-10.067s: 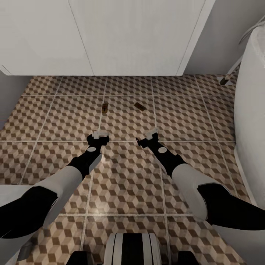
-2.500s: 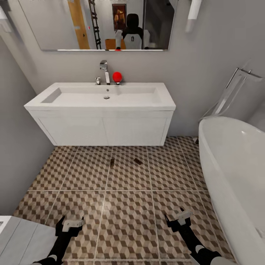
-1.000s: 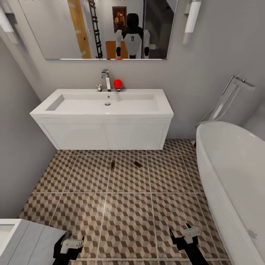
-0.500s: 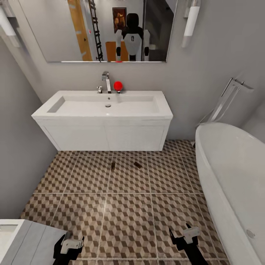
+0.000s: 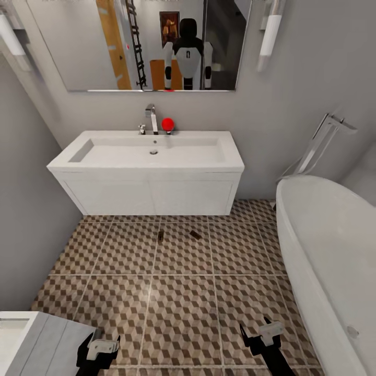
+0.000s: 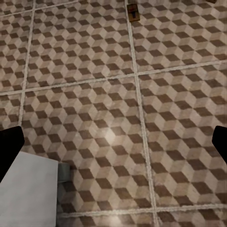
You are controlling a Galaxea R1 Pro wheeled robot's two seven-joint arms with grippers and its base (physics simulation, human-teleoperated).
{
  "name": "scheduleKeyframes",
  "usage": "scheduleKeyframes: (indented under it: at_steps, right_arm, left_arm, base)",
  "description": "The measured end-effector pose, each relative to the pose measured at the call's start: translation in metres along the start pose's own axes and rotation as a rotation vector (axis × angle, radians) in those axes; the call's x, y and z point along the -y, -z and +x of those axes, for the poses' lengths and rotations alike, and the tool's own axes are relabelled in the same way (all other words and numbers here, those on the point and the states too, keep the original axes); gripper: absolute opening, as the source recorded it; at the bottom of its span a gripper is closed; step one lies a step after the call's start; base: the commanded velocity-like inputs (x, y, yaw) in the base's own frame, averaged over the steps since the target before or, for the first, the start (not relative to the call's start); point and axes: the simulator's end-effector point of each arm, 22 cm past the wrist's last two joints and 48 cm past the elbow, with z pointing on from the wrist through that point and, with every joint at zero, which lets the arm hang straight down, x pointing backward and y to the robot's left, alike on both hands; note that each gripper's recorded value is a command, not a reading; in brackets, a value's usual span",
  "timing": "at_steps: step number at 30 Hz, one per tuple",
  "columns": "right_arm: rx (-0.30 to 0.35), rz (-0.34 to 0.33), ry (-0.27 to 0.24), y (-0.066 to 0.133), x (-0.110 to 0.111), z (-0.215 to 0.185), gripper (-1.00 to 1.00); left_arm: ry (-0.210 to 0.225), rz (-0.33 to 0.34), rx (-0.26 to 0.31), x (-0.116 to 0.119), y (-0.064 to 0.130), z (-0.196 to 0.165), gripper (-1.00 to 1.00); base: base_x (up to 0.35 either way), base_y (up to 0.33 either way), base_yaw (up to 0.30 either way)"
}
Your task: Take the four mousetraps from the cabinet in the bathroom and place them on the bathroom floor. Make sure all four end up on the same floor surface, and ensure that at least two of them are either under or directly next to the same bathroom sink.
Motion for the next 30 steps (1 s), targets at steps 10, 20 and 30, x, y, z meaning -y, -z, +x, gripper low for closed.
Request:
scheduleKeyframes:
  at_steps: [10, 20, 30]
  right_arm:
    - [0.001, -0.001, -0.001, 0.009, -0.001, -0.009, 1.00]
    - [0.012, -0.002, -0.005, 0.017, -0.003, -0.022, 1.00]
    - [0.028, 0.000, -0.004, 0.026, -0.003, -0.037, 1.00]
  left_arm:
    - [0.000, 0.001, -0.001, -0.002, 0.010, -0.007, 1.00]
    - [0.000, -0.001, 0.009, -0.004, 0.019, -0.019, 1.00]
    - [0.001, -0.004, 0.024, -0.007, 0.029, -0.032, 1.00]
  base:
    - [0.000, 0.000, 0.000]
    - [0.000, 0.000, 0.000]
    - [0.000, 0.000, 0.000]
